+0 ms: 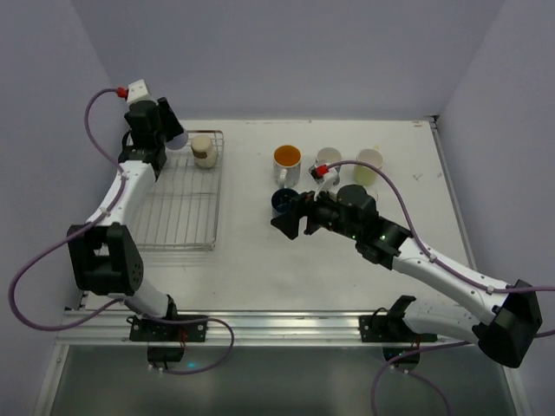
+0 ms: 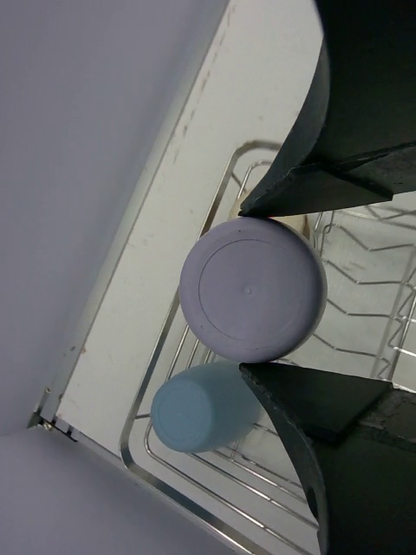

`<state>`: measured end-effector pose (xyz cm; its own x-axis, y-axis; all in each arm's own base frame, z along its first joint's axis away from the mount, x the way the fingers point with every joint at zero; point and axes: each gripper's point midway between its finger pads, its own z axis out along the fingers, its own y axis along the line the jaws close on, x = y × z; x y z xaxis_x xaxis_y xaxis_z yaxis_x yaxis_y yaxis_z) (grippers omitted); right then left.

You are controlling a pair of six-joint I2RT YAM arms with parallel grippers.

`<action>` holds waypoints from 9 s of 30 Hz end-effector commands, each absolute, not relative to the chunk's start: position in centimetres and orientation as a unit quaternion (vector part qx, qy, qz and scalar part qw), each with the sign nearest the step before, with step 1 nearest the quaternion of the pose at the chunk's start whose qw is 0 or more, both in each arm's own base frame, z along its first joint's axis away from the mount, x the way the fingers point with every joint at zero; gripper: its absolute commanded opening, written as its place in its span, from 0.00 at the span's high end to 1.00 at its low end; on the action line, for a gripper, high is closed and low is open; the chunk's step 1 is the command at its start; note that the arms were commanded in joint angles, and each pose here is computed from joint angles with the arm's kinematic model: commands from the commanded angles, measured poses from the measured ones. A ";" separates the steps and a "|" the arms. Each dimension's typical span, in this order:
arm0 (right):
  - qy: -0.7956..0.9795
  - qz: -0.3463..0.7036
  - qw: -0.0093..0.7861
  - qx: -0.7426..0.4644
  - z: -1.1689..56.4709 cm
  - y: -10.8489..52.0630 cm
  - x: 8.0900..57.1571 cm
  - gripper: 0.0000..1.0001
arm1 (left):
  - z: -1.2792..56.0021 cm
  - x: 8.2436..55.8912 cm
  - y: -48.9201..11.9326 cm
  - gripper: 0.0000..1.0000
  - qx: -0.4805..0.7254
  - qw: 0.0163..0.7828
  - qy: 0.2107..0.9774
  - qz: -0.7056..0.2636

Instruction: Unload the cups from the dish rack

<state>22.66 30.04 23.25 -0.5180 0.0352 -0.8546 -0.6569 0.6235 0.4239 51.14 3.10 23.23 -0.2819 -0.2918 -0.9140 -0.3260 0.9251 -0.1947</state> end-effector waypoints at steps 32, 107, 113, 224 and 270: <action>0.599 0.686 0.396 -0.121 34.6 37.6 20.8 0.31 | 32.3 22.7 -17.4 0.91 -0.036 0.501 0.616 -0.607; 0.773 0.327 0.477 -0.261 21.7 29.2 16.7 0.14 | 20.5 51.5 12.0 0.07 -0.241 0.546 0.800 0.062; 0.776 0.326 0.470 -0.265 20.7 29.7 16.7 0.15 | 19.7 54.4 12.0 0.07 -0.197 0.560 0.804 0.048; 0.901 0.125 0.269 -0.316 21.6 29.9 19.0 1.00 | 24.5 23.0 -11.0 0.00 0.075 0.595 0.753 -0.272; 0.856 0.220 0.356 -0.304 24.0 32.5 19.1 0.35 | 25.5 37.1 -7.2 0.00 -0.118 0.582 0.786 -0.170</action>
